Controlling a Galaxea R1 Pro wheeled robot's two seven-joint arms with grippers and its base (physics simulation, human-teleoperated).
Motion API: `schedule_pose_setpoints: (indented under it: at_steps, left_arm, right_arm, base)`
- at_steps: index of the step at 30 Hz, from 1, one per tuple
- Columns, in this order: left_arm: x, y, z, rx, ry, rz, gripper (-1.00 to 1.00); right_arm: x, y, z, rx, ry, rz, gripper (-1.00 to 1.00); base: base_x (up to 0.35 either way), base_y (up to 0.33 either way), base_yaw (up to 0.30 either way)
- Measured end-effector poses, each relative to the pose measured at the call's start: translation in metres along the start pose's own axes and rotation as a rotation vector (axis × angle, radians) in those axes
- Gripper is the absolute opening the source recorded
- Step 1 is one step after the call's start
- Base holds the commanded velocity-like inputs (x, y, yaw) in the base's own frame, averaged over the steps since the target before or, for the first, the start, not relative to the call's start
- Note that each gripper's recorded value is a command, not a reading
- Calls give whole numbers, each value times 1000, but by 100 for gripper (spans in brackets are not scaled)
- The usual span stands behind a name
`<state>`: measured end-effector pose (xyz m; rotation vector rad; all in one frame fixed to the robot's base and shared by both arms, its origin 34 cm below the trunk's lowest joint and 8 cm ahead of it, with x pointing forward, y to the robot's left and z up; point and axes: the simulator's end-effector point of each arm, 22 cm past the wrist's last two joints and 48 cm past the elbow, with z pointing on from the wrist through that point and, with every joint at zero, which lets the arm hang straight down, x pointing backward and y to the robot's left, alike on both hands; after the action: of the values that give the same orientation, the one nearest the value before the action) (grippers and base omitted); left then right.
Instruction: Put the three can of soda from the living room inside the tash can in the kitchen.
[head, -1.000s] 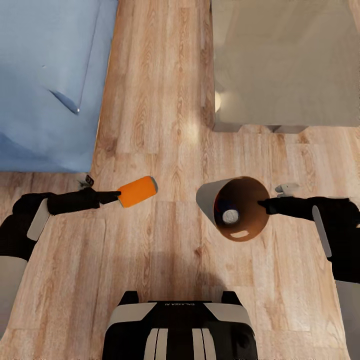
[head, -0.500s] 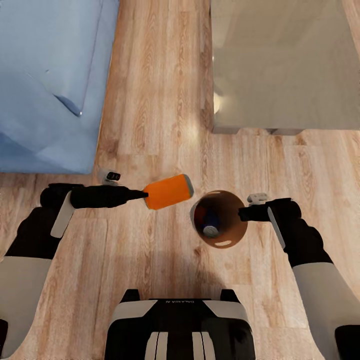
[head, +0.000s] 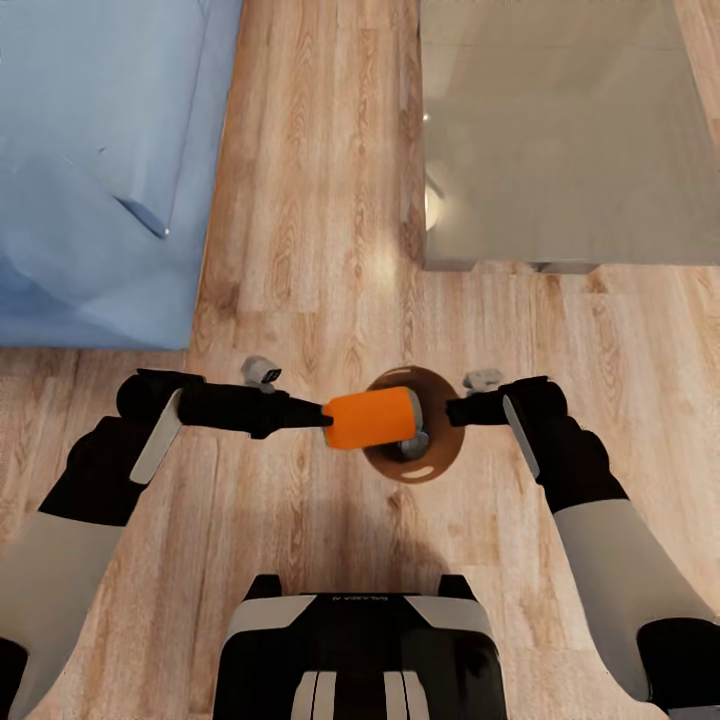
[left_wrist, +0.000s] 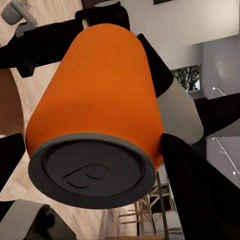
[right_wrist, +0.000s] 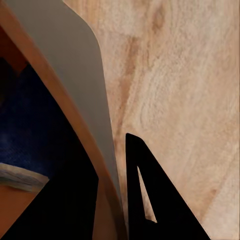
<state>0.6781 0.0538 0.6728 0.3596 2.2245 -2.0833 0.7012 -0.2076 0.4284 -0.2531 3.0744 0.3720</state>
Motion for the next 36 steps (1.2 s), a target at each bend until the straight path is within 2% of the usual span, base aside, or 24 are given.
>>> schedule_pose_setpoints:
  at_steps: [2, 5, 9, 10, 11, 15, 17, 20, 23, 27, 31, 32, 34, 35, 36]
  left_arm:
    - [-1, -1, 8, -11, 0, 2, -100]
    - [-3, 8, 18, -68, 2, 6, -100]
    - [-5, 17, 25, -111, -4, 9, -100]
    - [-6, 22, 30, -138, -5, 12, -100]
    - [-3, 35, 39, -205, 11, 21, -100]
    - [6, 50, 51, -281, 47, 27, -100]
    - [10, 63, 54, -348, 64, 35, -100]
    - [13, 69, 57, -381, 79, 40, -100]
    - [20, 72, 60, -394, 102, 43, -100]
    - [22, 71, 62, -405, 114, 64, -100]
    - [23, 74, 63, -419, 121, 65, -100]
    - [25, 83, 59, -464, 136, 82, -100]
    - [25, 89, 56, -494, 141, 85, -100]
    - [27, 102, 49, -560, 158, 108, -100]
    - [27, 109, 45, -597, 165, 115, -100]
  right_arm:
    - [-4, 12, -1, -11, -4, -1, -100]
    - [-10, 28, 0, 18, -6, -32, -100]
    - [-13, 48, 4, 1, -8, -32, -100]
    - [-13, 53, 5, 4, -8, -31, -100]
    - [-14, 57, 7, 14, -9, -33, -100]
    - [-15, 58, 7, 31, -9, -39, -100]
    - [-15, 59, 8, 35, -9, -40, -100]
    - [-15, 53, 7, 59, -8, -52, -100]
    - [-15, 54, 7, 54, -8, -48, -100]
    - [-15, 53, 7, 55, -8, -48, -100]
    - [-15, 51, 7, 68, -8, -54, -100]
    - [-15, 52, 7, 64, -8, -52, -100]
    - [-15, 52, 7, 63, -8, -53, -100]
    - [-15, 53, 7, 60, -8, -51, -100]
    - [-15, 57, 8, 46, -9, -44, -100]
  base:
    - [0, 0, 0]
    - [0, 0, 0]
    - [0, 0, 0]
    - [0, 0, 0]
    - [0, 0, 0]
    - [0, 0, 0]
    - [0, 0, 0]
    - [0, 0, 0]
    - [0, 0, 0]
    - [0, 0, 0]
    - [0, 0, 0]
    - [0, 0, 0]
    - [0, 0, 0]
    - [0, 0, 0]
    - [0, 0, 0]
